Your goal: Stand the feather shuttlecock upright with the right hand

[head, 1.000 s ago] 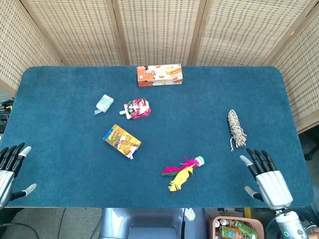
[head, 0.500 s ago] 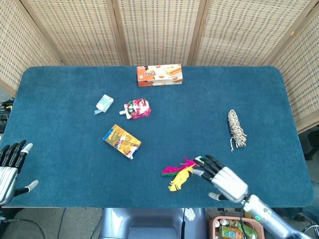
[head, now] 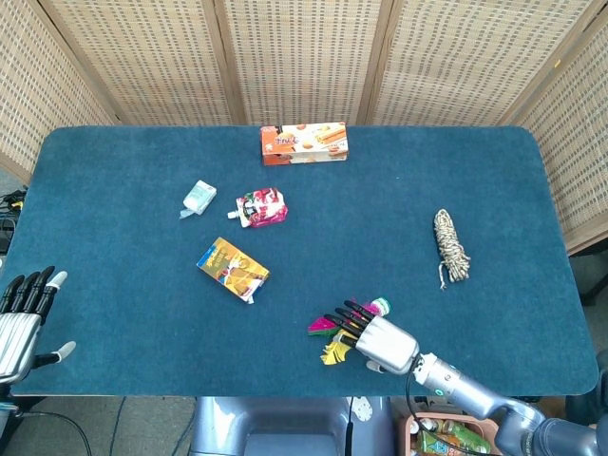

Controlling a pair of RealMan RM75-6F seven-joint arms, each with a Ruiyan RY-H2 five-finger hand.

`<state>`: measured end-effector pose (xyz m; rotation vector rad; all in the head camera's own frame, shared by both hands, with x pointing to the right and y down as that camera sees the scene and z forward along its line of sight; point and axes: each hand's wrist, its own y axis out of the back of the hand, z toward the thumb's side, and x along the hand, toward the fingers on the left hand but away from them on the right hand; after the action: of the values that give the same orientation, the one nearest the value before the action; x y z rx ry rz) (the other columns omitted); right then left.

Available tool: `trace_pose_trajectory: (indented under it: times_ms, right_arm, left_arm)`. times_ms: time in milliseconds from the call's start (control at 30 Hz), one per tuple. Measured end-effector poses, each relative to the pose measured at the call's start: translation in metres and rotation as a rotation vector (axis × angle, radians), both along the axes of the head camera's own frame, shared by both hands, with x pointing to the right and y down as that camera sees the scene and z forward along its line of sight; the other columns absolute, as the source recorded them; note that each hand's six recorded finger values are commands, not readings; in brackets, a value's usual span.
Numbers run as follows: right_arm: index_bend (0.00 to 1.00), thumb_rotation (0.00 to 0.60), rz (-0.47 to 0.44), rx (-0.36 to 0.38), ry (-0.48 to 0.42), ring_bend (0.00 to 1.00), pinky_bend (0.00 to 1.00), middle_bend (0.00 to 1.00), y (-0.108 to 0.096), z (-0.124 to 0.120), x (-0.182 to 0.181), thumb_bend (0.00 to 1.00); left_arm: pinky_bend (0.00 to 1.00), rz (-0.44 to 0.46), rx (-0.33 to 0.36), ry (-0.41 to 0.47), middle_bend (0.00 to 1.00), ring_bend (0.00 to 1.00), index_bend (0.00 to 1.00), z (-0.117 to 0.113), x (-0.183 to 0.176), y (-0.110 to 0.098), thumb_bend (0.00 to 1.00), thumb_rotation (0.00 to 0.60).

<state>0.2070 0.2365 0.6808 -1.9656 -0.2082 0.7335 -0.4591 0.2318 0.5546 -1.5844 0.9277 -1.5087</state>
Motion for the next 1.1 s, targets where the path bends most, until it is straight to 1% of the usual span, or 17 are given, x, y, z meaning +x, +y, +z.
trace_pose_trajectory:
  times_ms: [133, 200, 300, 400, 500, 533, 667, 933, 1033, 1100]
  right_arm:
    - [0.31, 0.600, 0.025, -0.007, -0.008, 0.00, 0.00, 0.00, -0.003, 0.008, -0.006, 0.00]
    - [0.33, 0.600, 0.034, -0.006, -0.012, 0.00, 0.00, 0.00, -0.004, 0.012, -0.008, 0.02]
    - [0.35, 0.600, 0.046, 0.000, -0.024, 0.00, 0.00, 0.00, -0.005, 0.017, -0.012, 0.12]
    - [0.36, 0.600, 0.059, 0.013, -0.043, 0.00, 0.00, 0.00, -0.008, 0.019, -0.015, 0.20]
    - [0.37, 0.600, 0.071, 0.011, -0.059, 0.00, 0.00, 0.00, -0.011, 0.020, -0.017, 0.28]
    - [0.38, 0.600, 0.072, 0.012, -0.062, 0.00, 0.00, 0.00, -0.011, 0.020, -0.018, 0.29]
    - [0.40, 0.600, 0.076, 0.015, -0.079, 0.00, 0.00, 0.00, -0.013, 0.018, -0.019, 0.31]
    - [0.44, 0.600, 0.078, 0.048, -0.108, 0.00, 0.00, 0.00, -0.013, 0.010, -0.017, 0.31]
    - [0.47, 0.600, 0.080, 0.045, -0.102, 0.00, 0.00, 0.00, -0.013, 0.011, -0.016, 0.34]
    - [0.50, 0.600, 0.082, 0.041, -0.104, 0.00, 0.00, 0.00, -0.012, 0.012, -0.016, 0.39]
  left_arm:
    - [0.00, 0.006, -0.027, -0.002, 0.00, 0.00, 0.00, 0.006, 0.001, 0.000, 0.00, 0.600]
    - [0.00, 0.008, -0.033, -0.005, 0.00, 0.00, 0.00, 0.008, 0.002, 0.000, 0.00, 0.600]
    - [0.00, 0.006, -0.034, -0.005, 0.00, 0.00, 0.00, 0.008, 0.001, -0.001, 0.00, 0.600]
    - [0.00, 0.001, -0.034, -0.004, 0.00, 0.00, 0.00, 0.008, 0.000, -0.001, 0.00, 0.600]
    - [0.00, 0.002, -0.036, -0.005, 0.00, 0.00, 0.00, 0.009, 0.000, -0.001, 0.00, 0.600]
    - [0.00, 0.003, -0.038, -0.005, 0.00, 0.00, 0.00, 0.009, 0.001, -0.001, 0.00, 0.600]
    - [0.00, 0.002, -0.039, -0.006, 0.00, 0.00, 0.00, 0.009, 0.000, -0.001, 0.00, 0.600]
    - [0.00, 0.003, -0.042, -0.005, 0.00, 0.00, 0.00, 0.010, 0.001, -0.001, 0.00, 0.600]
    - [0.00, 0.006, -0.042, -0.003, 0.00, 0.00, 0.00, 0.009, 0.002, 0.000, 0.00, 0.600]
    - [0.00, 0.003, -0.040, -0.001, 0.00, 0.00, 0.00, 0.008, 0.001, 0.000, 0.00, 0.600]
